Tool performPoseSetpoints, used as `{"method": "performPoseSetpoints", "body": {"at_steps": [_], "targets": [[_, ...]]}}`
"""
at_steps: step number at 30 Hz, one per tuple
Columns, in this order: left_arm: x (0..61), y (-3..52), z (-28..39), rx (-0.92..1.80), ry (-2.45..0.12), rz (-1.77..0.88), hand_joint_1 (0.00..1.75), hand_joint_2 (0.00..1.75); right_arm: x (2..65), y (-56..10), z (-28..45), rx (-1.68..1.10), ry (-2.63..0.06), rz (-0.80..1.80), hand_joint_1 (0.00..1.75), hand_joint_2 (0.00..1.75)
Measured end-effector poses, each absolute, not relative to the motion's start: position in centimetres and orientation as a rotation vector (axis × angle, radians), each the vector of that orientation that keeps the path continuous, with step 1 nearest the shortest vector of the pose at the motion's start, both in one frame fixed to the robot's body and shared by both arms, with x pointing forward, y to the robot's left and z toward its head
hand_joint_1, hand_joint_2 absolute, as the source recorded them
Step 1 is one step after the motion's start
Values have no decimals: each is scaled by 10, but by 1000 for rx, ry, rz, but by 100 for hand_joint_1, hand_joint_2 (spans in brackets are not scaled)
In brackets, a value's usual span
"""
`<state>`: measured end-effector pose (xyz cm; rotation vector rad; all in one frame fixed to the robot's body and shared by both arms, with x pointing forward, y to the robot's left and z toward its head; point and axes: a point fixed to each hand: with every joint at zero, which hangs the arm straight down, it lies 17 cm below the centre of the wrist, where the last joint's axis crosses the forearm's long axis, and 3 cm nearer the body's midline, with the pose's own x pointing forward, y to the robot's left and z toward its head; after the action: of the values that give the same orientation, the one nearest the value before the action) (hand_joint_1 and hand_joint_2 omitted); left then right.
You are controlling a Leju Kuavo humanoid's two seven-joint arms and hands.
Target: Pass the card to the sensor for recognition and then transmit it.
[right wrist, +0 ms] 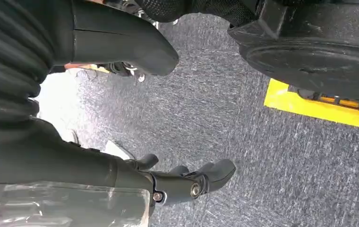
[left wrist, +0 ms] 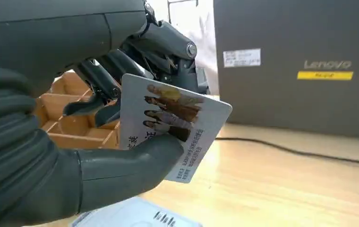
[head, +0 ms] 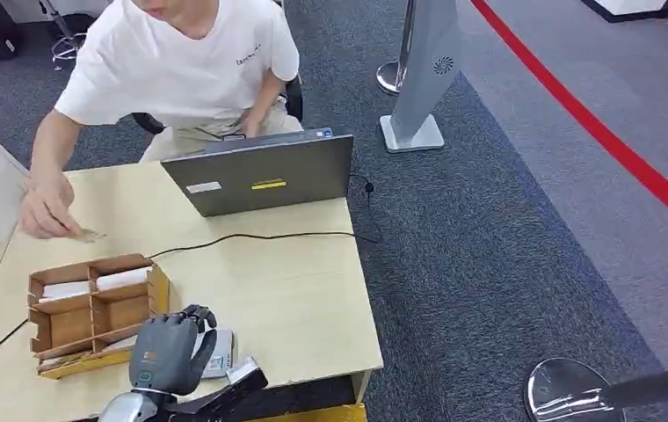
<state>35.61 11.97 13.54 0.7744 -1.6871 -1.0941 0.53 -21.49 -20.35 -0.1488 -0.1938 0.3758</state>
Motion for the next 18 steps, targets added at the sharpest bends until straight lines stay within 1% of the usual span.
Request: {"method": "performPoseSetpoints", "body": {"at_steps": [5, 11, 18], "targets": [[355, 121, 130, 782, -1672, -1103, 175, 175, 5, -215, -204, -149, -193, 376, 0, 175], [359, 142, 132, 967, -1623, -1075, 175, 175, 4, -216, -204, -155, -188, 363, 0, 175], [358, 165, 117, 1023, -1534, -1041, 175, 175, 5, -218, -206, -164, -187, 367, 0, 175]]}}
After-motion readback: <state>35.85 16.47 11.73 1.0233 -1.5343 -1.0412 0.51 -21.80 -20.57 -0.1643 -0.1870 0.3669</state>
